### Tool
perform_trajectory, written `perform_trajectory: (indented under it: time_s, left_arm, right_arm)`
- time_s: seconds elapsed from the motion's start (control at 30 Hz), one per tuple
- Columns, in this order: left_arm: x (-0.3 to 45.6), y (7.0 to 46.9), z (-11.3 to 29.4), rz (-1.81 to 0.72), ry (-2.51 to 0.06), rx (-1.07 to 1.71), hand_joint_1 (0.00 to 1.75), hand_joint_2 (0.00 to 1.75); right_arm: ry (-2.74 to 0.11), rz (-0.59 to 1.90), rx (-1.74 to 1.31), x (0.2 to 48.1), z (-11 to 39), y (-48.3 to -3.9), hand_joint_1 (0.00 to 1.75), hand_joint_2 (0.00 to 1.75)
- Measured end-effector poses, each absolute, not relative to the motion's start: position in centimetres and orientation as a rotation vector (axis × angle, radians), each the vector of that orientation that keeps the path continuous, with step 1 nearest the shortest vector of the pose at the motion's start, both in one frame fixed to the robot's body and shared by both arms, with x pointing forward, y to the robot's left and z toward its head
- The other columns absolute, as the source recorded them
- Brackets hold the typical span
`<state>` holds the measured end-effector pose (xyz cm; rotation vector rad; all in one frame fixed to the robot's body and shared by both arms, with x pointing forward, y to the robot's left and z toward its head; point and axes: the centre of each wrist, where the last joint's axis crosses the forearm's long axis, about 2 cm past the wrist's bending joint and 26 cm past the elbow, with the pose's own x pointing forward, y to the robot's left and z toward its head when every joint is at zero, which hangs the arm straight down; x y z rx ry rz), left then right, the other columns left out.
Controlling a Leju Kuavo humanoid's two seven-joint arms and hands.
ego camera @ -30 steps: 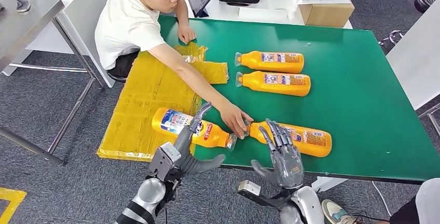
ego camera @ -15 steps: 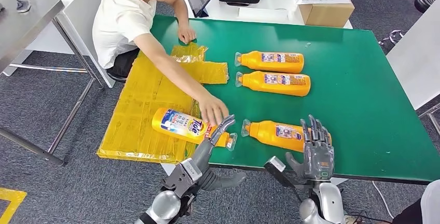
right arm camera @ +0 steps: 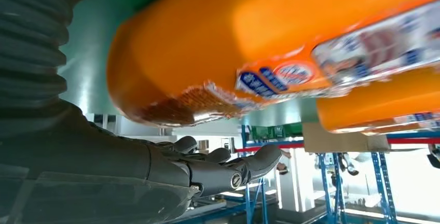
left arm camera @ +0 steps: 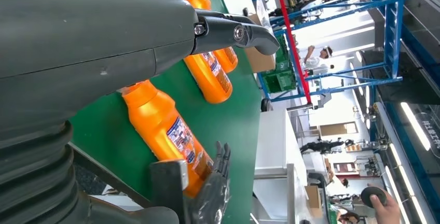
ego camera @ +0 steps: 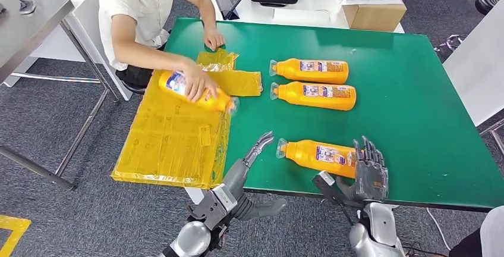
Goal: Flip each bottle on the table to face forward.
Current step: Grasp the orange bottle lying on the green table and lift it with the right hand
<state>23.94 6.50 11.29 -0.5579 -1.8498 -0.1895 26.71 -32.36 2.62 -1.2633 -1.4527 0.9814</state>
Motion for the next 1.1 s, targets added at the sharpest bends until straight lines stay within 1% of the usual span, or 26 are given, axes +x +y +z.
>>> perform_trajectory:
  time_s: [0.17,0.43,0.47,0.57,0.6,0.63,0.77,1.1]
  left_arm:
    - [23.9,6.3,11.3,-0.196,-1.850,-0.564,0.00,1.75]
    - [23.8,6.1,11.4,-0.205,-1.853,-0.571,0.00,1.75]
    - [23.8,6.1,11.4,-0.205,-1.853,-0.570,0.00,1.75]
    - [23.8,6.2,11.4,-0.206,-1.852,-0.569,0.00,1.75]
    - [23.8,6.2,11.4,-0.206,-1.852,-0.569,0.00,1.75]
    - [23.8,6.2,11.4,-0.206,-1.851,-0.568,0.00,1.75]
    - [23.8,6.2,11.4,-0.204,-1.847,-0.569,0.00,1.75]
    - [23.9,6.2,11.5,-0.203,-1.847,-0.574,0.00,1.75]
  right_arm:
    - [-1.449,0.972,-1.227,27.6,2.3,-33.3,0.00,1.75]
    - [-1.411,0.971,-1.193,28.5,1.9,-33.4,0.00,1.75]
    - [-1.402,0.971,-1.193,28.7,1.8,-33.4,0.06,1.75]
    - [-1.383,0.972,-1.188,28.9,1.7,-33.3,1.29,1.75]
    - [-1.375,0.974,-1.180,29.0,1.6,-33.3,1.64,1.75]
    - [-1.366,0.975,-1.171,29.0,1.5,-33.3,1.64,1.75]
    - [-1.337,0.981,-1.139,29.1,1.2,-33.7,1.75,1.75]
    - [-1.312,0.988,-1.049,29.3,0.8,-34.7,1.75,1.75]
